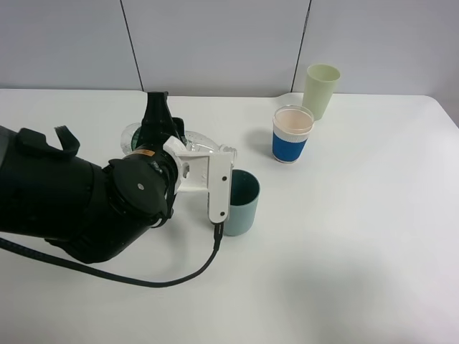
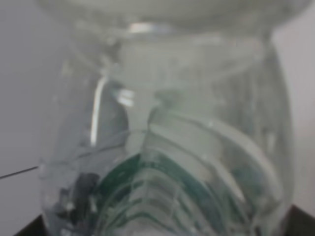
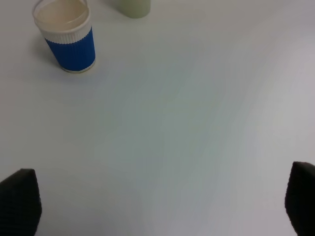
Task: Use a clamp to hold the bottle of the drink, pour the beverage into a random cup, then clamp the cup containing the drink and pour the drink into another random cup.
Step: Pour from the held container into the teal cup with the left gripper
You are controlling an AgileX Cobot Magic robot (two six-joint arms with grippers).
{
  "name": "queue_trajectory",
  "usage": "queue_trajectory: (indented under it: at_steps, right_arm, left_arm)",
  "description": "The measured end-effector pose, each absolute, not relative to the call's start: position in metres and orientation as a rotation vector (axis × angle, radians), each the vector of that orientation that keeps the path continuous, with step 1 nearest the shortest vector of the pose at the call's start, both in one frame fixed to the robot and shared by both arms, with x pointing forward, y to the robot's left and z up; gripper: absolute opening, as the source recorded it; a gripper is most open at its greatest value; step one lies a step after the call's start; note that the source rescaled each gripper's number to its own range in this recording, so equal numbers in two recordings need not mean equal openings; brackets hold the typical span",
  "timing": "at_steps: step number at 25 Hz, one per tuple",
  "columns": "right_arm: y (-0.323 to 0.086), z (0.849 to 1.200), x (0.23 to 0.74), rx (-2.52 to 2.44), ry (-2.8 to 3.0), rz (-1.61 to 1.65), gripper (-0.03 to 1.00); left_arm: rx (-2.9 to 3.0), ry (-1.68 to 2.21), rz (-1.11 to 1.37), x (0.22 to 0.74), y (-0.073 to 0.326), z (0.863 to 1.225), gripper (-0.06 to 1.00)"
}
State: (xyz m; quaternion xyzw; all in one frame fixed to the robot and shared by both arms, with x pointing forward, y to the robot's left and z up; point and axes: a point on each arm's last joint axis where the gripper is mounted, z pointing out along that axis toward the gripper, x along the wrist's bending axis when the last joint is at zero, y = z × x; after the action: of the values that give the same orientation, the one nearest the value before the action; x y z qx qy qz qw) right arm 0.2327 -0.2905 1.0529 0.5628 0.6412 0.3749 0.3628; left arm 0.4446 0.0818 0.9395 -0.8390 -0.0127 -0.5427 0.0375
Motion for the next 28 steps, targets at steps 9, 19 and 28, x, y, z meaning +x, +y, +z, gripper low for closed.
queue_trajectory:
  at_steps: [9,19,28]
  right_arm:
    - [-0.2905,1.0529,0.2327,1.449,1.651,0.965,1.0]
    - [-0.2905,1.0529,0.2327,1.449,1.651,0.965,1.0]
    - [-0.2905,1.0529,0.2327,1.448,1.651,0.965,1.0]
  left_arm:
    - [-2.541,0.0,-1.677,0.4453,0.0822,0.9412,0.05]
    - [-2.47,0.116,-1.706,0.447,0.0812,0.9449,0.05]
    - [-2.413,0.172,-1.741,0.4483,0.0806,0.9485,0.05]
